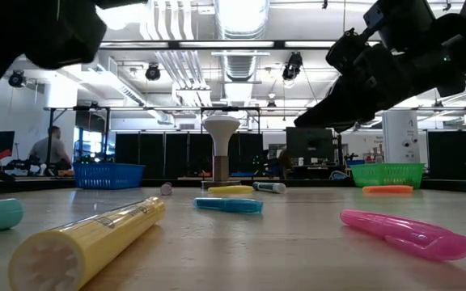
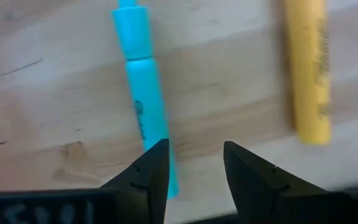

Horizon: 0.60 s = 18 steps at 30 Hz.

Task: Pick & Place Markers
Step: Put the light blue highlighter pen into the green bin

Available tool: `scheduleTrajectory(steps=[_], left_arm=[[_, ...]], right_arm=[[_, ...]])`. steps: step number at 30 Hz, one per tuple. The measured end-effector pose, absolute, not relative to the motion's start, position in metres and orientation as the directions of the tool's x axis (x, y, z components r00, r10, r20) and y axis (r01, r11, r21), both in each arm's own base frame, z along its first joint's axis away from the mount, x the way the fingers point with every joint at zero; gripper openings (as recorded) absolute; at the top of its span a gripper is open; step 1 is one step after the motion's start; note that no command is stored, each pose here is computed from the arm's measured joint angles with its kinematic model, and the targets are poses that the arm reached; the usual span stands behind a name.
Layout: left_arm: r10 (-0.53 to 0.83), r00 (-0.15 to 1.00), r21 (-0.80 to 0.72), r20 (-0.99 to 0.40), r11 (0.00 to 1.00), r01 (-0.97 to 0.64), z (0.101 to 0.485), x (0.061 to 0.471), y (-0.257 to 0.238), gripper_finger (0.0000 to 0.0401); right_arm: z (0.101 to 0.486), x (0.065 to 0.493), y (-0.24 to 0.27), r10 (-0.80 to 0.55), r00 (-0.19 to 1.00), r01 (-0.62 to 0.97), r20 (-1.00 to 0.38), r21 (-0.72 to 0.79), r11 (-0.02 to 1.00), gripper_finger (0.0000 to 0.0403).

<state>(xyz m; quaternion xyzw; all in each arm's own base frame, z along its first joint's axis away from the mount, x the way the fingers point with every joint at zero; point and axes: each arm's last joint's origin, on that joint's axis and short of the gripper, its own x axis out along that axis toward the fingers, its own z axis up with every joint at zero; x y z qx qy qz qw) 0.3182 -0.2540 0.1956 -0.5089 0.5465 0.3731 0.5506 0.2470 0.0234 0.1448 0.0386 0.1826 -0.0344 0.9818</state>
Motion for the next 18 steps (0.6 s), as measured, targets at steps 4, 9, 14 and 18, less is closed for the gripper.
scheduleTrajectory(steps=[4, 9, 14, 18], left_arm=[[-0.115, 0.106, -0.122, -0.988, 0.141, -0.982, 0.194, 0.314, -0.255, 0.0146], [-0.111, 0.104, -0.117, -0.988, 0.113, -0.987, 0.194, 0.31, -0.259, 0.0146], [-0.104, 0.095, -0.107, -0.99, 0.109, -0.988, 0.186, 0.31, -0.263, 0.0146], [-0.102, 0.089, -0.1, -0.991, 0.109, -0.989, 0.177, 0.313, -0.265, 0.0145]], right_arm=[[0.143, 0.246, 0.023, -0.054, 0.929, 0.082, -0.366, 0.062, 0.995, 0.0008], [0.143, 0.245, 0.023, -0.054, 0.929, 0.082, -0.365, 0.063, 0.995, 0.0008], [0.144, 0.245, 0.023, -0.053, 0.935, 0.081, -0.35, 0.066, 0.995, 0.0008], [0.144, 0.243, 0.023, -0.052, 0.944, 0.078, -0.327, 0.068, 0.995, 0.0008]])
